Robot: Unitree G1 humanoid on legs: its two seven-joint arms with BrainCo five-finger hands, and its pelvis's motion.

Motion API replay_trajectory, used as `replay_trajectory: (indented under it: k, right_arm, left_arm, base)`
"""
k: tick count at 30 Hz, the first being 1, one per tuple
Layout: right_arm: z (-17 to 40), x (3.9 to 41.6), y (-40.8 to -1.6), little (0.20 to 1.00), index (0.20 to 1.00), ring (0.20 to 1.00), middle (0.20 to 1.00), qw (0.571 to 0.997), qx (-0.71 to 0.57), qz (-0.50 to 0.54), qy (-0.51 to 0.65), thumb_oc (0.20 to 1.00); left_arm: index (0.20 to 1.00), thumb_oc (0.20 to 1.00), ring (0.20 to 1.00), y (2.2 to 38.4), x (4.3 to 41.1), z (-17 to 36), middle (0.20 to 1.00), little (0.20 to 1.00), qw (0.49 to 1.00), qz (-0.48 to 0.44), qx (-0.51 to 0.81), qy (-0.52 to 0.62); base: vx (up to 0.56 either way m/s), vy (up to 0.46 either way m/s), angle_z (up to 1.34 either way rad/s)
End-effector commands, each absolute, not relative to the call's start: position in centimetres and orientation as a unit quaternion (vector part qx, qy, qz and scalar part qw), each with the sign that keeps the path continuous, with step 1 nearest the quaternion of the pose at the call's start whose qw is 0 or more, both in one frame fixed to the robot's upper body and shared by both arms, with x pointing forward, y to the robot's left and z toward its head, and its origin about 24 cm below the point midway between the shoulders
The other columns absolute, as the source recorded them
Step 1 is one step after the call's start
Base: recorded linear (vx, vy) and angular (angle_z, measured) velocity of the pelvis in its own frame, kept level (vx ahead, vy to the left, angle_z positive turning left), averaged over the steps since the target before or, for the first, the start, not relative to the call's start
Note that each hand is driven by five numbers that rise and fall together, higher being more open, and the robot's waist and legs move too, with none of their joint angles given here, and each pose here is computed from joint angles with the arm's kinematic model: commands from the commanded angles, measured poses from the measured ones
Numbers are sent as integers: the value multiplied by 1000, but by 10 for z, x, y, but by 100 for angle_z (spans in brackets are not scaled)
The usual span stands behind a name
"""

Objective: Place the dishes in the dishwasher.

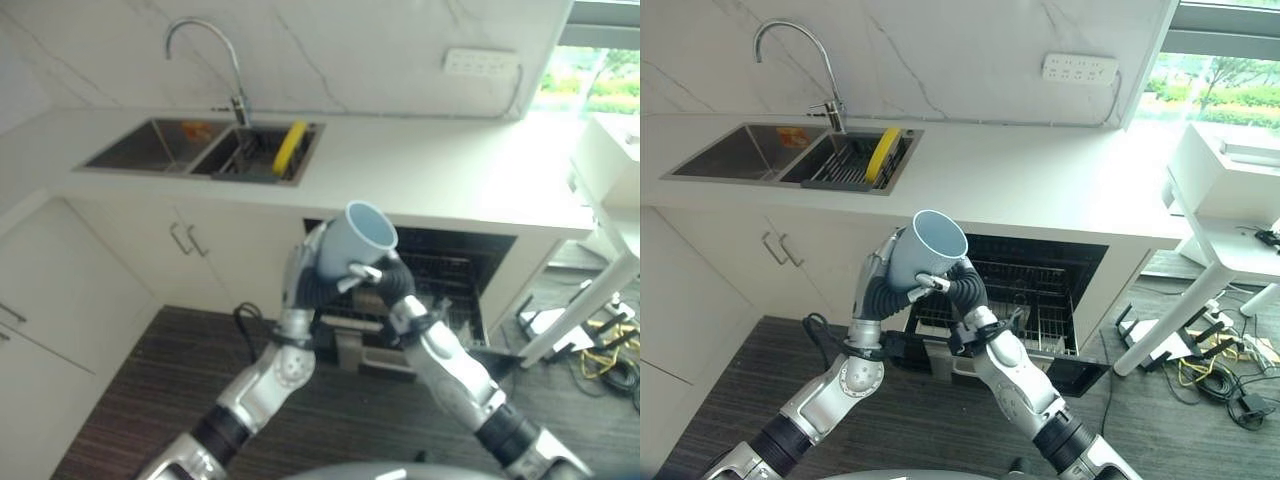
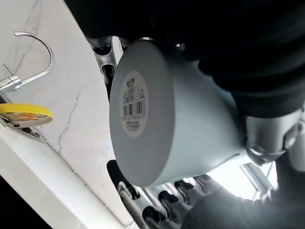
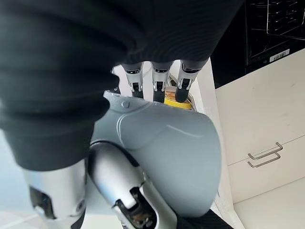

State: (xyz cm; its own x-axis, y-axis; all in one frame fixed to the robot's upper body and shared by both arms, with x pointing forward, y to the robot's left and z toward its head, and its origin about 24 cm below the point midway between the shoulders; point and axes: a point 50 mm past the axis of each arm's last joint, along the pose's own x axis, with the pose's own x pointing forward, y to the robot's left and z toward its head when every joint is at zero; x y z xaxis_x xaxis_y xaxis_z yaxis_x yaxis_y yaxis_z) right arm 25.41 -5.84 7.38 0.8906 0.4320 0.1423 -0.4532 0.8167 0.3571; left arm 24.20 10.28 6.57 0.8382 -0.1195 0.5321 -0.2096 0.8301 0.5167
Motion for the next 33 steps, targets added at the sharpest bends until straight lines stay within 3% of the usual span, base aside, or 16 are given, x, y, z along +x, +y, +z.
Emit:
replay_trajectory:
  k: [1, 25, 26, 27, 28, 29, 33]
  right_arm:
    - [124, 265, -35, 1000, 1000, 1000, 1000, 928, 223, 270, -125, 1000]
    - [150, 269, -26, 1000, 1000, 1000, 1000, 914, 231, 290, -165, 1000]
    - [152, 269, -25, 925, 925, 925, 925, 912, 230, 295, -167, 925]
    - [154, 269, -23, 570, 570, 570, 570, 909, 228, 303, -171, 570]
    - [156, 268, -22, 423, 423, 423, 423, 908, 228, 307, -175, 423]
    - [160, 267, -19, 200, 200, 200, 200, 905, 226, 311, -182, 200]
    - [167, 265, -16, 200, 200, 200, 200, 899, 231, 319, -190, 200]
  left_arm:
    - [200, 200, 200, 81, 243, 94, 200, 200, 886, -29, 282, -368]
    - [200, 200, 200, 71, 242, 83, 200, 200, 883, -85, 306, -346]
    - [200, 200, 200, 70, 242, 83, 200, 200, 882, -87, 306, -347]
    - [200, 200, 200, 69, 242, 83, 200, 200, 882, -89, 306, -347]
    - [200, 200, 200, 68, 242, 83, 200, 200, 882, -91, 306, -348]
    - [200, 200, 200, 66, 242, 83, 200, 200, 881, -97, 306, -346]
    - [200, 200, 200, 61, 241, 81, 200, 200, 879, -131, 310, -338]
  base:
    - [0, 0, 0]
    - [0, 0, 0]
    - [0, 0, 0]
    - [0, 0, 0]
    - [0, 0, 0]
    - [0, 0, 0]
    - [0, 0, 0]
